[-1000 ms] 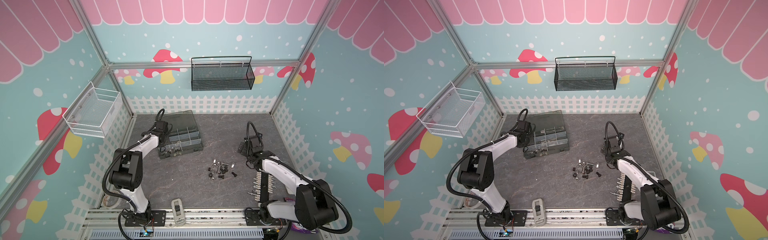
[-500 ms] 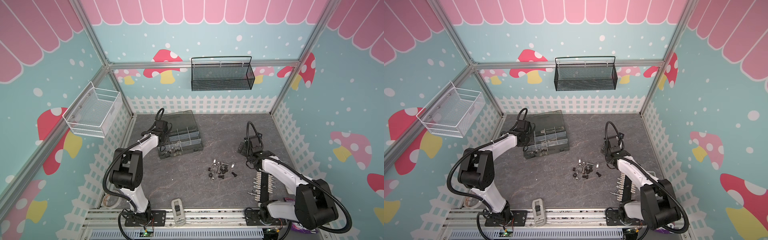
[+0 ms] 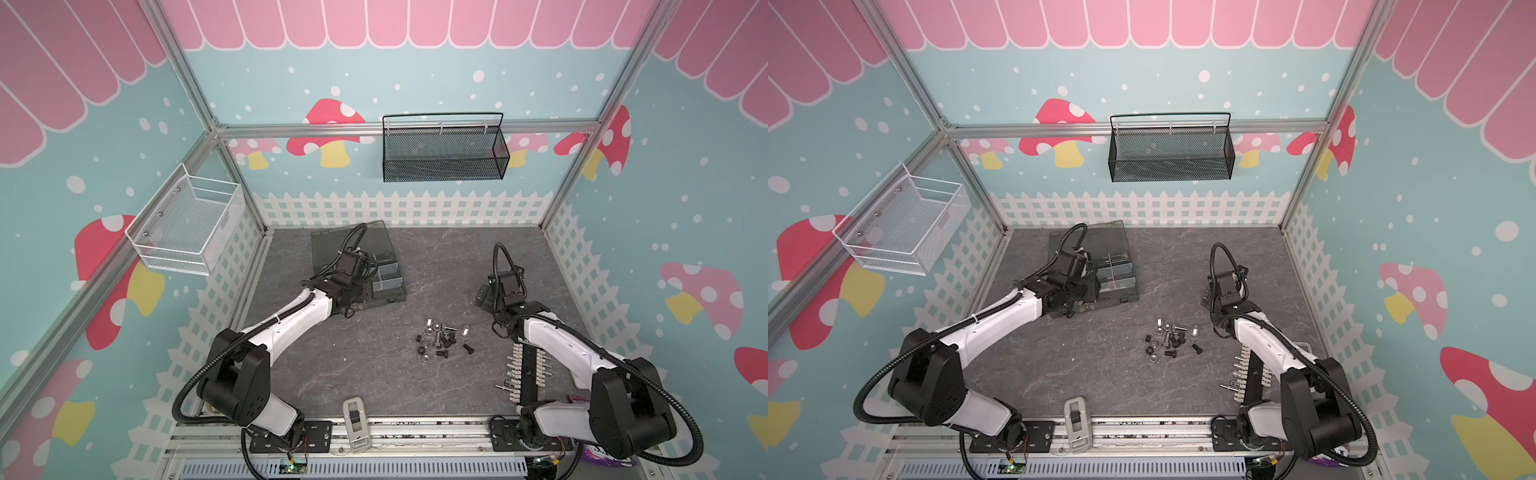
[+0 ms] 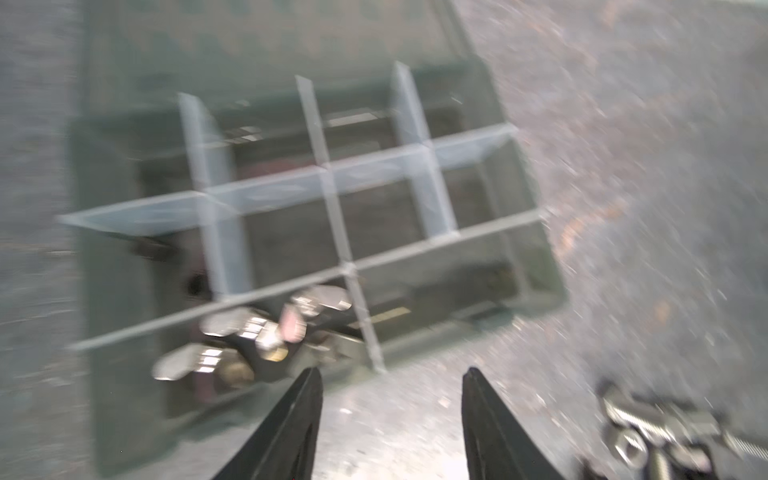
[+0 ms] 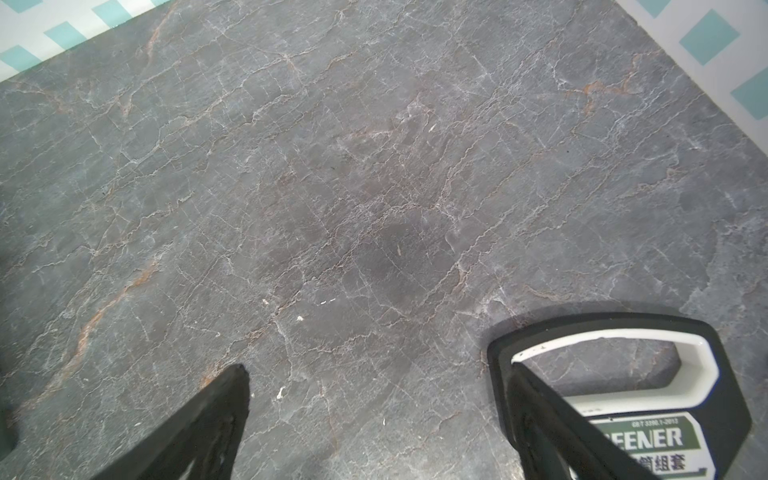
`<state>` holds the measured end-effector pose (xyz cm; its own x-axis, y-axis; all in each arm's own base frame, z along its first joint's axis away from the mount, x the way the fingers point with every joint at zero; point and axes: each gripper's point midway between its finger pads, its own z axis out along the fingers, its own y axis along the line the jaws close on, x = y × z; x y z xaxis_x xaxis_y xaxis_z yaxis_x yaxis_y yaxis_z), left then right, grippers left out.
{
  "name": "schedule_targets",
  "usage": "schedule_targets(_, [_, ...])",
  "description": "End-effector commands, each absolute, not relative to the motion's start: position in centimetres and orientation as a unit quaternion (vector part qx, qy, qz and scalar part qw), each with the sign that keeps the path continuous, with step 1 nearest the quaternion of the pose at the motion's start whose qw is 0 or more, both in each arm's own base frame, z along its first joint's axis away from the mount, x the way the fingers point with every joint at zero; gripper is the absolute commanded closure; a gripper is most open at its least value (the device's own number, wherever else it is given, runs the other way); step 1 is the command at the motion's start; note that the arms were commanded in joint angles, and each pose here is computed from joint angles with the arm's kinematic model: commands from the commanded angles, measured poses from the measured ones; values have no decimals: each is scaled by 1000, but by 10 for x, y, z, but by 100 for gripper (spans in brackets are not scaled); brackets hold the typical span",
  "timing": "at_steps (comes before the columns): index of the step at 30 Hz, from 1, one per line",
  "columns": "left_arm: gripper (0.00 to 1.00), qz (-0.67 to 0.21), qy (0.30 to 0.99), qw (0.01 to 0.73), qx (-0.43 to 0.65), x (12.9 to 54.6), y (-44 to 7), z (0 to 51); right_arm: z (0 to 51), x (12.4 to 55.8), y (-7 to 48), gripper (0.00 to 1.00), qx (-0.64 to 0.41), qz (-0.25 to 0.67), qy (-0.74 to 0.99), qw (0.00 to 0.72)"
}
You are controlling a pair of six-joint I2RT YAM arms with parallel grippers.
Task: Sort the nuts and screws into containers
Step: 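Move the left gripper back to the pile over a black hex nut, then lower the left gripper and close it on the black hex nut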
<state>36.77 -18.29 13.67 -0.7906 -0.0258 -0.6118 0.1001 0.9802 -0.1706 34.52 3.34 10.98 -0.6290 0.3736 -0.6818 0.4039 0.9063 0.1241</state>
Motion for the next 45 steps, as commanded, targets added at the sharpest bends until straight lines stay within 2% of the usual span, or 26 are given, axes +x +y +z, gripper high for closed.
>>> schedule_targets(1, [42, -112, 947, 295, 59, 345, -216, 119, 105, 343, 33, 3, 223, -26, 902, 368])
schedule_targets(7, [40, -133, 947, 261, 130, 310, -280, 99, 102, 341, 31, 3, 225, -31, 903, 364])
schedule_targets(15, [43, -160, 949, 218, 162, 290, -327, 69, 103, 344, 32, 3, 226, -28, 903, 364])
schedule_targets(45, [66, -149, 958, 167, 177, 279, -341, 25, 101, 344, 32, 3, 227, -31, 904, 361])
